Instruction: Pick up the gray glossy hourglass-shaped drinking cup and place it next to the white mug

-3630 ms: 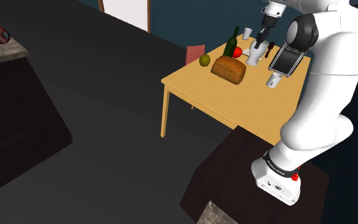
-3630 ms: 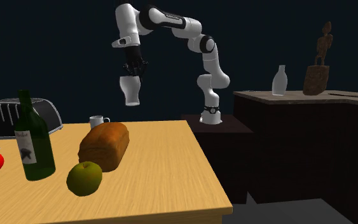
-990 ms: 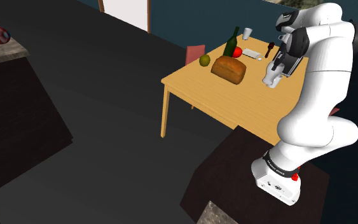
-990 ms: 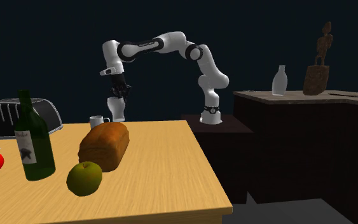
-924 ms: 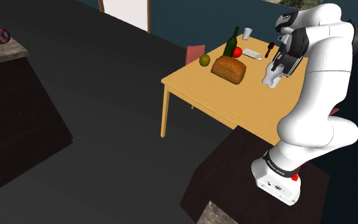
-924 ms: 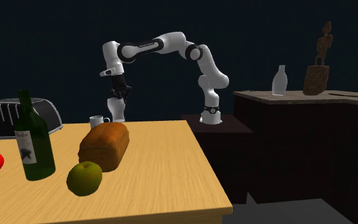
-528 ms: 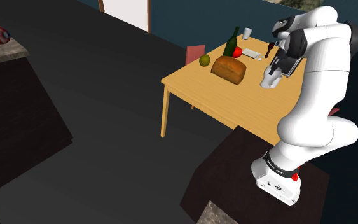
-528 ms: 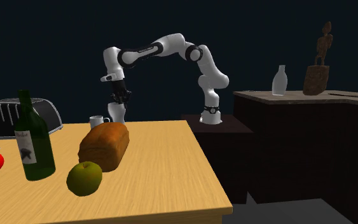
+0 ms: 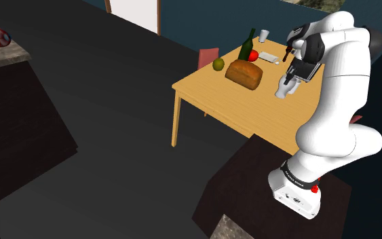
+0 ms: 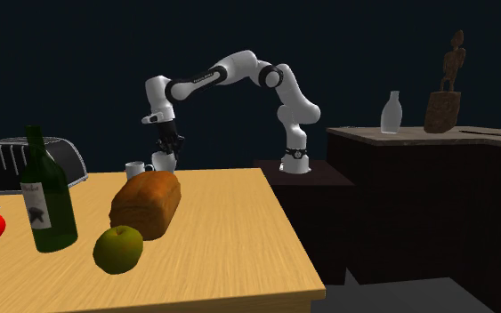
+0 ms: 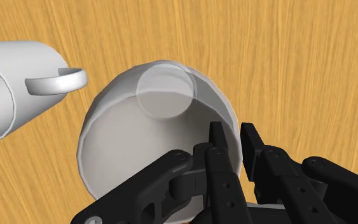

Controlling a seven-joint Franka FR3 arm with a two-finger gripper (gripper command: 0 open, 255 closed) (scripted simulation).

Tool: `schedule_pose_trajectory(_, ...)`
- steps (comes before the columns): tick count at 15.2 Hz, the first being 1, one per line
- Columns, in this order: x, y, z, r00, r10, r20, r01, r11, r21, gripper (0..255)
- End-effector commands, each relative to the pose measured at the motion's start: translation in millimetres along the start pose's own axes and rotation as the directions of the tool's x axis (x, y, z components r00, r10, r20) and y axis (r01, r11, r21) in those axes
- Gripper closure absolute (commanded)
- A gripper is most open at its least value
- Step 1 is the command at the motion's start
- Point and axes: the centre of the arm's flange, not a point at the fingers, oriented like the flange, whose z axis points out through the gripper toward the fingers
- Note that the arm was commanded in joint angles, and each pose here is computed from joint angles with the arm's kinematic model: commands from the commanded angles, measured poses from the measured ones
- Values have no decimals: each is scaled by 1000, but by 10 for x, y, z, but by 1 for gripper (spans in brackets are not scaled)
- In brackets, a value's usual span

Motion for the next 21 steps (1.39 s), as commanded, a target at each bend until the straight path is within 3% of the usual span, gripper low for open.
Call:
schedule_pose_trajectory(1,-1,6,20,1000,0,-1,0,1000,-1,255)
schedule_pose_trajectory(6,-1,6,20,1000,0,-1,0,1000,-1,255)
schedule_pose_trajectory(7,-1,6,20,1000,0,-1,0,1000,-1,0)
schedule_pose_trajectory(12,-1,7,20,1000,0,-1,0,1000,-1,0)
schedule_pose_trajectory(16,-2,5,-480,1000,0,-1,0,1000,-1,0)
schedule_pose_trajectory(21,-2,5,-480,1000,0,-1,0,1000,-1,0)
